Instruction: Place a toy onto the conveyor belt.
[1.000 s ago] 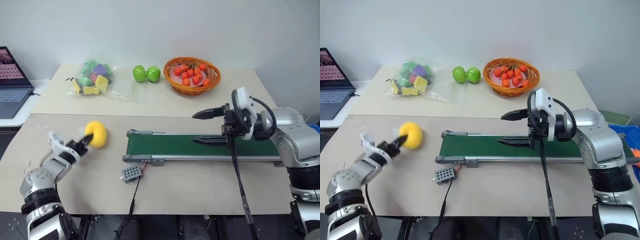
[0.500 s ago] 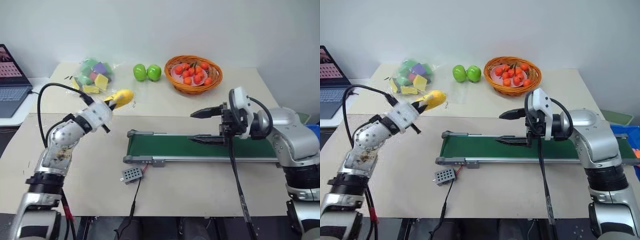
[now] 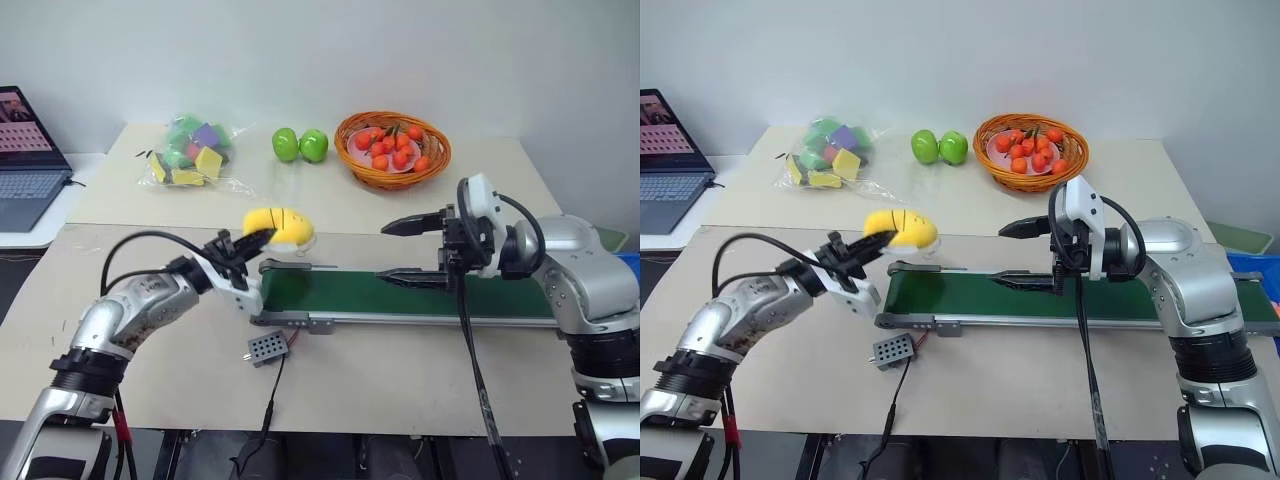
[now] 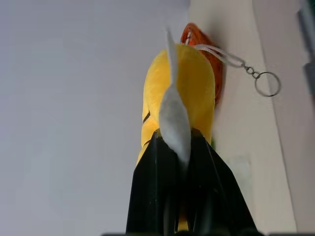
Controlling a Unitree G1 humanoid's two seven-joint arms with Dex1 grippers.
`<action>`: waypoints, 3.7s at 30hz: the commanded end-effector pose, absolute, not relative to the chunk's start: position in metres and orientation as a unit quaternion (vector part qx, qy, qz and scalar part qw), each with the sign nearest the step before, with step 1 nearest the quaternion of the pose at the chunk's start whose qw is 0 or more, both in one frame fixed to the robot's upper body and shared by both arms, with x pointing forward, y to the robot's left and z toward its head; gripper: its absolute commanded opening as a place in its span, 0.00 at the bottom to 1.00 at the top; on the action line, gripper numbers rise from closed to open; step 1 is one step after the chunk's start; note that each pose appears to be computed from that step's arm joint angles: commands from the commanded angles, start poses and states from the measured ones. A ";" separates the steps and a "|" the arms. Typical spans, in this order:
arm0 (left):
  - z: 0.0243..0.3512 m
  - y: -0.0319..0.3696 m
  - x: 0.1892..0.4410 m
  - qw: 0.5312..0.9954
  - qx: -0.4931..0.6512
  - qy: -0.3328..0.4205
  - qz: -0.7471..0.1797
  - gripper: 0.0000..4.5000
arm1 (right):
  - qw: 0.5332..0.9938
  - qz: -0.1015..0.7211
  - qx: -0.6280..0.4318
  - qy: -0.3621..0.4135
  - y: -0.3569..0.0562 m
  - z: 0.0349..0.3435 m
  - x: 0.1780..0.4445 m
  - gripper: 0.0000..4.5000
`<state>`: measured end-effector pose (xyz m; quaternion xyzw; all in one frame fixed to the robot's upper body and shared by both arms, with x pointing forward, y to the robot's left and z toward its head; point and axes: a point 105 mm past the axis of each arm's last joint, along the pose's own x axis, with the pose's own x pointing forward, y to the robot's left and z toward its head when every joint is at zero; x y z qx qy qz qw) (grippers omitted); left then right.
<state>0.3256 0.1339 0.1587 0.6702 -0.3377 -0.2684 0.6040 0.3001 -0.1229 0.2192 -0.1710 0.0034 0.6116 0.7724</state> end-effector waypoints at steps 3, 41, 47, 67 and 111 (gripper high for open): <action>0.155 0.116 0.318 0.600 0.651 -0.371 -0.280 0.01 | 0.776 0.602 -0.186 -0.022 -0.126 0.231 0.294 1.00; 0.143 0.138 0.291 0.656 0.575 -0.322 -0.368 1.00 | 0.790 0.584 -0.186 -0.017 -0.133 0.229 0.291 1.00; 0.144 0.149 0.311 0.839 0.319 -0.136 -0.420 1.00 | 0.792 0.581 -0.187 -0.015 -0.137 0.229 0.292 1.00; 0.193 0.136 0.341 0.860 0.107 0.018 -0.498 1.00 | 0.822 0.530 -0.208 -0.022 -0.166 0.247 0.302 1.00; 0.235 0.116 0.334 0.847 0.077 -0.018 -0.526 1.00 | 0.829 0.521 -0.201 -0.031 -0.171 0.252 0.302 1.00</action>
